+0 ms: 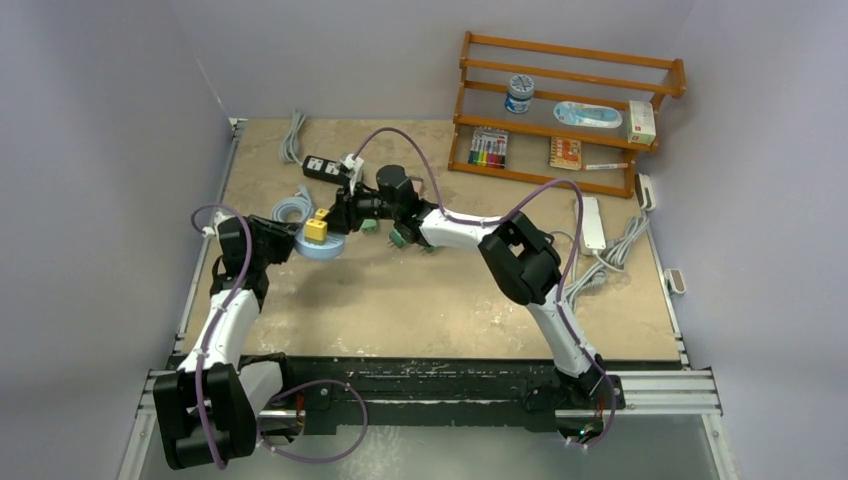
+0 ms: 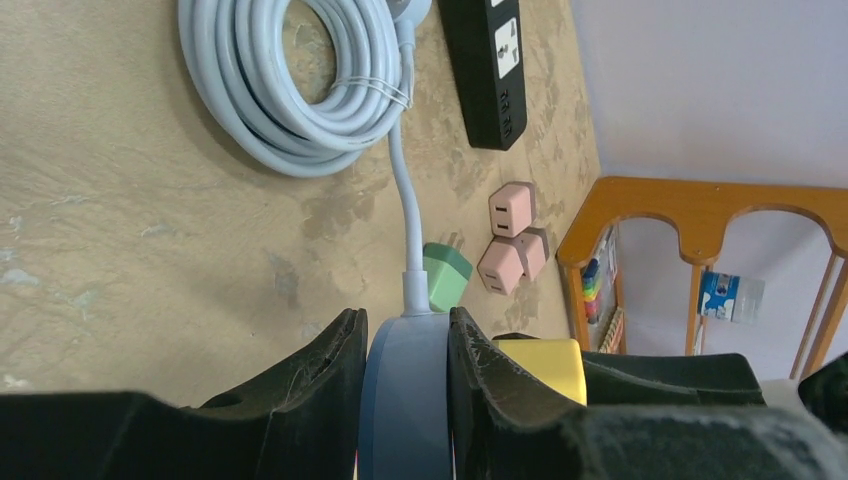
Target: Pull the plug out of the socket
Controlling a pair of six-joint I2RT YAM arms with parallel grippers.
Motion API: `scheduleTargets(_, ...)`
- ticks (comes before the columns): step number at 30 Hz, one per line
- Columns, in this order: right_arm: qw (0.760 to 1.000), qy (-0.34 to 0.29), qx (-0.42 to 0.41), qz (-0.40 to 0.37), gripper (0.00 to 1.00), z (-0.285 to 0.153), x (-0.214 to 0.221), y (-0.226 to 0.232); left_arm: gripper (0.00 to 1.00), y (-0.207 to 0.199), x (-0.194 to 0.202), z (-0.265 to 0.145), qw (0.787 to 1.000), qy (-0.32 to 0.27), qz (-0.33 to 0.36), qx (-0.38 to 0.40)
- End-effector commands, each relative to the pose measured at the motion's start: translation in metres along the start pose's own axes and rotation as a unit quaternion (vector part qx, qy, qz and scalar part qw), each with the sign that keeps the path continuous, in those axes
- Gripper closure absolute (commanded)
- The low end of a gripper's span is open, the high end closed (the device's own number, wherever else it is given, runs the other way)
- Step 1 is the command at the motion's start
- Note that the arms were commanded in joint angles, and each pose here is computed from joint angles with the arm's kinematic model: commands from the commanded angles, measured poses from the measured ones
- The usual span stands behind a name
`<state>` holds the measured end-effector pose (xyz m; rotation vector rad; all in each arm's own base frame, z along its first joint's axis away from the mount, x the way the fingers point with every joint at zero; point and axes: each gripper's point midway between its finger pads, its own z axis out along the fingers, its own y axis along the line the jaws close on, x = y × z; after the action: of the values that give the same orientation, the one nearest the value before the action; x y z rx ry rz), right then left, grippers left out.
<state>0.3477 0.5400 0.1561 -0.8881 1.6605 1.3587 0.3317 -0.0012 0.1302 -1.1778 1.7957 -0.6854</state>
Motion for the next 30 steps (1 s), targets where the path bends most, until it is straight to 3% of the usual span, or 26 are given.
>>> scheduleTargets(1,0.984,-0.052,-0.164,-0.053,1.00,-0.020,-0.070,0.075,1.00,-0.008,-0.025,-0.004,0.998,-0.049,0.037,-0.006)
scheduleTargets(3,0.987,-0.065,-0.139,-0.046,1.00,-0.017,-0.076,0.069,1.00,-0.008,-0.027,-0.005,0.998,-0.053,0.040,-0.009)
scheduleTargets(6,0.987,-0.109,0.031,-0.111,1.00,-0.016,-0.098,0.041,1.00,-0.008,-0.029,-0.006,0.997,-0.056,0.045,-0.014)
scheduleTargets(7,0.985,-0.112,0.040,-0.125,1.00,-0.018,-0.098,0.047,1.00,-0.007,-0.031,-0.006,0.997,-0.057,0.046,-0.015)
scheduleTargets(10,0.989,-0.086,-0.078,-0.093,1.00,-0.029,-0.093,0.069,1.00,-0.007,-0.032,-0.005,0.997,-0.058,0.048,-0.017)
scheduleTargets(14,0.988,-0.115,0.026,-0.100,1.00,-0.031,-0.104,0.041,1.00,-0.007,-0.032,-0.004,0.997,-0.057,0.048,-0.017)
scheduleTargets(17,0.989,-0.094,-0.097,-0.063,1.00,-0.041,-0.096,0.064,1.00,-0.006,-0.032,-0.005,0.997,-0.057,0.051,-0.019)
scheduleTargets(19,0.986,-0.101,-0.129,-0.020,1.00,-0.046,-0.096,0.062,1.00,-0.005,-0.032,-0.007,0.997,-0.056,0.054,-0.022)
scheduleTargets(22,0.990,-0.130,0.012,-0.045,1.00,-0.041,-0.111,0.033,1.00,-0.005,-0.034,-0.009,0.996,-0.059,0.056,-0.023)
scheduleTargets(24,0.979,-0.160,0.093,-0.086,1.00,-0.049,-0.124,0.030,1.00,-0.005,-0.035,-0.010,0.996,-0.061,0.060,-0.025)
scheduleTargets(28,0.986,-0.145,-0.064,-0.055,1.00,-0.061,-0.119,0.068,1.00,-0.002,-0.035,-0.009,0.996,-0.059,0.059,-0.029)
scheduleTargets(30,0.987,-0.146,-0.063,-0.036,1.00,-0.060,-0.121,0.058,1.00,-0.003,-0.035,-0.008,0.996,-0.058,0.059,-0.028)
